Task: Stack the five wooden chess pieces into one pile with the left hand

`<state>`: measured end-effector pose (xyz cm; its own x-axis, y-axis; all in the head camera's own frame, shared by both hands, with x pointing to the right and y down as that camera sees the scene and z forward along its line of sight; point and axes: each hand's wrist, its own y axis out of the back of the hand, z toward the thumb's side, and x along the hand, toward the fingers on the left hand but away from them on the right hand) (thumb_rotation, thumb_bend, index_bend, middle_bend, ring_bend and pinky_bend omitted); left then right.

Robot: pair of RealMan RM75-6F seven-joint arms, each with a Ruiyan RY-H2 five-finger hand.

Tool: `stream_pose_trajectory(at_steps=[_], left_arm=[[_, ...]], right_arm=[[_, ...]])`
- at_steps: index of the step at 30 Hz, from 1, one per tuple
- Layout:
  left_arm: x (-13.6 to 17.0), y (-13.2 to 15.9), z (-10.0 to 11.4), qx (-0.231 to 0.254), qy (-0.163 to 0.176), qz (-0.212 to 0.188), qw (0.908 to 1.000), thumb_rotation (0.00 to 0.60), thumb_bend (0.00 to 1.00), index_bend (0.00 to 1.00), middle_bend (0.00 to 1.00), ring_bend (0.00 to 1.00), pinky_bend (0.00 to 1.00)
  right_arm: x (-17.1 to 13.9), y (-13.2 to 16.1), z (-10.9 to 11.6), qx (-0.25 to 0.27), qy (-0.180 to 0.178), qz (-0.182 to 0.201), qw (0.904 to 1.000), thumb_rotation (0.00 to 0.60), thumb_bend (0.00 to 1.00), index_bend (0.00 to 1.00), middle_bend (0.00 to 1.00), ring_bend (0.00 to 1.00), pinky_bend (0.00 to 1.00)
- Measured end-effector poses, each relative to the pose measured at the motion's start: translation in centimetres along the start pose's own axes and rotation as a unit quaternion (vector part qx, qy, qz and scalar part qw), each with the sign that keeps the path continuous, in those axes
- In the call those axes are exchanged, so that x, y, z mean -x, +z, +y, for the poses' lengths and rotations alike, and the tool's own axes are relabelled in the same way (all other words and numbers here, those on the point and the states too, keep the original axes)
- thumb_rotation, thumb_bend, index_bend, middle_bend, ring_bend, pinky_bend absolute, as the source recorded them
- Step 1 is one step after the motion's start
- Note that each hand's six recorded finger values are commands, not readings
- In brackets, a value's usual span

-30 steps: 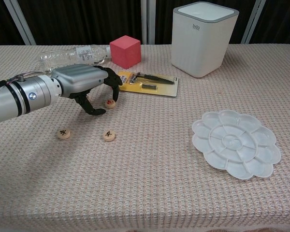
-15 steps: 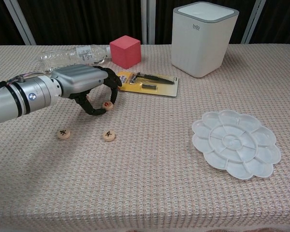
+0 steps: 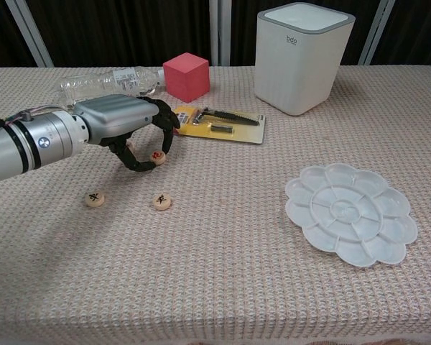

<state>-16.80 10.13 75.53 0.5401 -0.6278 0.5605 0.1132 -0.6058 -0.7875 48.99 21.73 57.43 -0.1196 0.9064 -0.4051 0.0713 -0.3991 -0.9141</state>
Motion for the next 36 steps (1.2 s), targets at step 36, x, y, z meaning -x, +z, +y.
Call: stream_pose_trajectory(at_steps=[36], left_arm=[[2.2,-3.5,2.0,-0.025,-0.014,0.053,0.9982,0.6,0.31,0.47,0.15,0.0,0.04]], right_arm=[[0.4,1.0,-0.8,0.002,0.01,0.014,0.9998,0.6,0.24,0.0,0.0,0.0,0.0]])
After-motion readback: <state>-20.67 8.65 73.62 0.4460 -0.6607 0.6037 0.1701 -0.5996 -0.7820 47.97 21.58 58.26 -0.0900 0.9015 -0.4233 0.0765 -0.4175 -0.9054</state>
